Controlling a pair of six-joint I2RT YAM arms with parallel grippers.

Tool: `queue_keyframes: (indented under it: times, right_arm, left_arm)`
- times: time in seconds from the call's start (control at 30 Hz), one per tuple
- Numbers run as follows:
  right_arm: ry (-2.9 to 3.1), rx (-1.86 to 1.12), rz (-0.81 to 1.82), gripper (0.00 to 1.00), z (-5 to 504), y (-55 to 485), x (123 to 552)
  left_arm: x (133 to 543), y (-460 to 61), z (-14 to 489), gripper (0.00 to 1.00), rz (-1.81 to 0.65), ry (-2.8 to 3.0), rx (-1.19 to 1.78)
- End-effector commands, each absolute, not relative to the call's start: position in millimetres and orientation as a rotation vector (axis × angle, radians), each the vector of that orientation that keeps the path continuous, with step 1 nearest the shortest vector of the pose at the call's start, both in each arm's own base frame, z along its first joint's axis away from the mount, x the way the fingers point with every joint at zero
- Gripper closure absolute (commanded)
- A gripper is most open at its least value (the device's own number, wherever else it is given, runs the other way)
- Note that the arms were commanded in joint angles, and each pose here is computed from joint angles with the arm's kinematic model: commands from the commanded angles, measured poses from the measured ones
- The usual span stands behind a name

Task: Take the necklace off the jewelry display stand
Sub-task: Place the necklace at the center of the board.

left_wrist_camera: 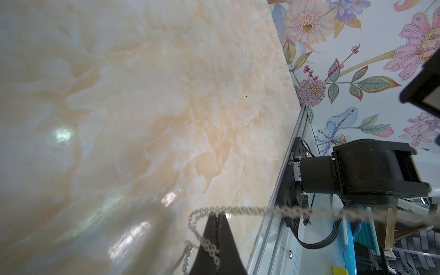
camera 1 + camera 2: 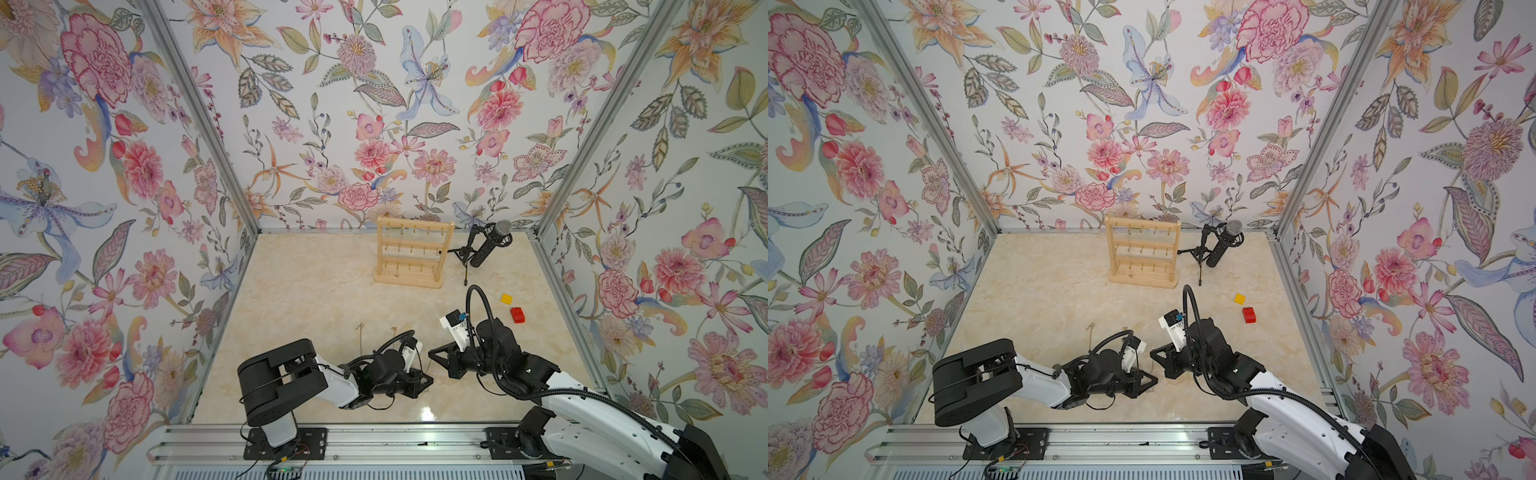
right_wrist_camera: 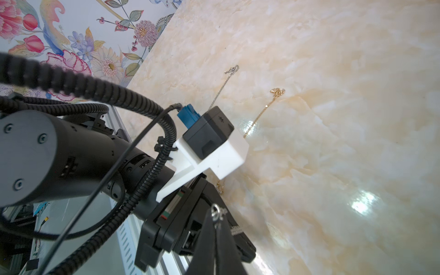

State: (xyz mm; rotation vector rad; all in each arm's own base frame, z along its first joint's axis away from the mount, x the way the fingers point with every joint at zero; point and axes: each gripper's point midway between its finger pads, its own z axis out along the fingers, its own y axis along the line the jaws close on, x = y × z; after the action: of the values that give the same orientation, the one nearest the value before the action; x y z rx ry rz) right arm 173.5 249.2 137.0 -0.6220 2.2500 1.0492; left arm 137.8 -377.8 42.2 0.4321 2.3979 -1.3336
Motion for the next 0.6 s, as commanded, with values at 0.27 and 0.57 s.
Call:
queue_keyframes:
  times: [0.27,0.57]
  right_arm:
    - [2.249,-0.669,0.987,1.00,130.9,261.1,190.2]
    - [2.268,-0.687,0.971,1.00,124.5,265.1,194.8]
  left_arm:
    - [152.8,-373.2,22.0,1.00,-1.117,2.477,0.383]
    - [162.1,-366.7,16.9,0.96,-1.031,2.491,0.334]
